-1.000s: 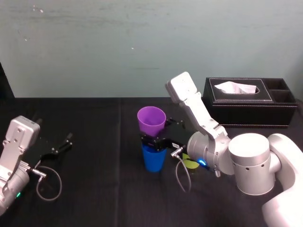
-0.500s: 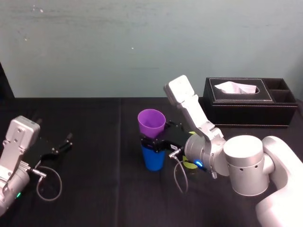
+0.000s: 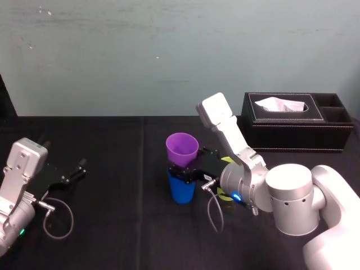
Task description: Stack the three plastic cups sequentially using one hand.
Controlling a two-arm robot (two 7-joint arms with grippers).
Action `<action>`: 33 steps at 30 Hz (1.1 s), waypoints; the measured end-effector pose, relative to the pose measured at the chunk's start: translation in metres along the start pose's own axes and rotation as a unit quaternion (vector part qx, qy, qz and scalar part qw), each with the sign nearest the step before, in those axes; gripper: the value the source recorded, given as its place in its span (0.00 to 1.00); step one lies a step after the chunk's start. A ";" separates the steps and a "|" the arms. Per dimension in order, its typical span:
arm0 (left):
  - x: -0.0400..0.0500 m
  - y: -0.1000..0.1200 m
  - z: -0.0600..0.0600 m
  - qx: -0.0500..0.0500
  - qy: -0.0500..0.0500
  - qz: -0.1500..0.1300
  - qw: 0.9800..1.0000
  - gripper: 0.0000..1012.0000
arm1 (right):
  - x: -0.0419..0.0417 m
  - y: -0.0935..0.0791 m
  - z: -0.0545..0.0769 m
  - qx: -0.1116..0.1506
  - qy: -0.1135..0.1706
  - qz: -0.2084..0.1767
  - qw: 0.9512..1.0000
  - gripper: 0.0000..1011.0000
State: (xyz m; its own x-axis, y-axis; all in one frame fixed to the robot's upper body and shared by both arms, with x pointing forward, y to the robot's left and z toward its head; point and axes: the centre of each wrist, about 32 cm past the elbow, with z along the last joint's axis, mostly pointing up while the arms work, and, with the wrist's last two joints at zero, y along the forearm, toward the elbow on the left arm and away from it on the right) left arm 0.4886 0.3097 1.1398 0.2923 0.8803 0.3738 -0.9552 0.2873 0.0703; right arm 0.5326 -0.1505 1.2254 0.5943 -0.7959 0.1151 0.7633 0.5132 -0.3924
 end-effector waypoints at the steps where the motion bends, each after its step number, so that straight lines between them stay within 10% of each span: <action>1: 0.0000 0.000 0.000 0.000 0.000 0.000 1.000 0.99 | -0.0003 -0.001 0.000 0.000 0.000 0.000 1.000 0.70; 33: 0.0000 0.000 0.000 0.000 0.000 0.000 1.000 0.99 | -0.0063 -0.013 -0.001 -0.006 0.006 -0.001 1.000 0.72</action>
State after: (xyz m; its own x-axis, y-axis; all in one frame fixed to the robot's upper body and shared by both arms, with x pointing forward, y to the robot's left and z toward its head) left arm 0.4886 0.3097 1.1398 0.2923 0.8803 0.3738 -0.9552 0.2873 0.0703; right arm 0.5189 -0.1523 1.2286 0.5900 -0.8006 0.1050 0.7609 0.5077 -0.4041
